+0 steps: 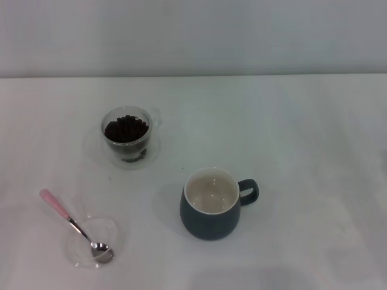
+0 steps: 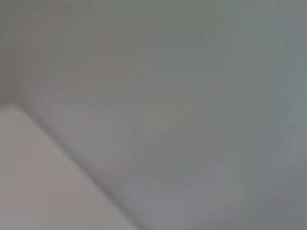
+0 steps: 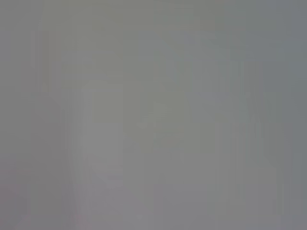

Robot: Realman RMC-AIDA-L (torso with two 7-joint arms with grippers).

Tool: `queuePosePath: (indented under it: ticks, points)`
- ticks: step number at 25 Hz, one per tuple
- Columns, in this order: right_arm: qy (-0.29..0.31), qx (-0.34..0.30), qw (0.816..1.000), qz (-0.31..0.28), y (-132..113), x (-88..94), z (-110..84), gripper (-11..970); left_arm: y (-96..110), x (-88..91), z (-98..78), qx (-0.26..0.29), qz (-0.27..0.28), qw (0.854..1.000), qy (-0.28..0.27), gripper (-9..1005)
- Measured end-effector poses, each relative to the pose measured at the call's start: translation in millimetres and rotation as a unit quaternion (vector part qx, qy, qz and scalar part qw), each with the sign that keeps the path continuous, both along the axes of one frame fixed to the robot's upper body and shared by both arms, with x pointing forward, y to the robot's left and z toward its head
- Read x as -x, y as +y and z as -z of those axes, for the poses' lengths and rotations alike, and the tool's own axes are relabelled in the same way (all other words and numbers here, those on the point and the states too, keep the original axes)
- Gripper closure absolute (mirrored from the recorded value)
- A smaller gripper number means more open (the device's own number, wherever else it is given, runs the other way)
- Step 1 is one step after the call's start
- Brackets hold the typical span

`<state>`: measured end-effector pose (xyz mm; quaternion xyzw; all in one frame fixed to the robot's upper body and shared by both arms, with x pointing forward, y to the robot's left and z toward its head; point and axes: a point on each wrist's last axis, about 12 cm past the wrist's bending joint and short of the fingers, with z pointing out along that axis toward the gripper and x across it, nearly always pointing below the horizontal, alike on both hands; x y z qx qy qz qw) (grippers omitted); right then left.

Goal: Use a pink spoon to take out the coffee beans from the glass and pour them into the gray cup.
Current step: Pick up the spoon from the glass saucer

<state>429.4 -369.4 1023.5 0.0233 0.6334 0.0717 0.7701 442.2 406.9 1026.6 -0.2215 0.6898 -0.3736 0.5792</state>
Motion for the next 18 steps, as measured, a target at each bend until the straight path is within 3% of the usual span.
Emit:
queuePosePath:
  ticks: [4, 11, 18]
  points:
    - [-0.042, 0.009, 0.996, 0.073, -6, -19.7, -11.6, 219, -3, 4.2, 0.8, -0.002, 0.086, 0.995, 0.046, 119]
    - [-0.064, 0.021, 0.997, 0.040, 7, -60.4, -27.6, 219, -17, 10.5, 8.9, -0.007, 0.145, 0.986, 0.080, 119]
    - [-0.068, 0.022, 0.997, 0.032, 12, -66.3, -29.7, 219, -31, -10.3, 11.3, -0.020, 0.182, 0.977, 0.107, 120]
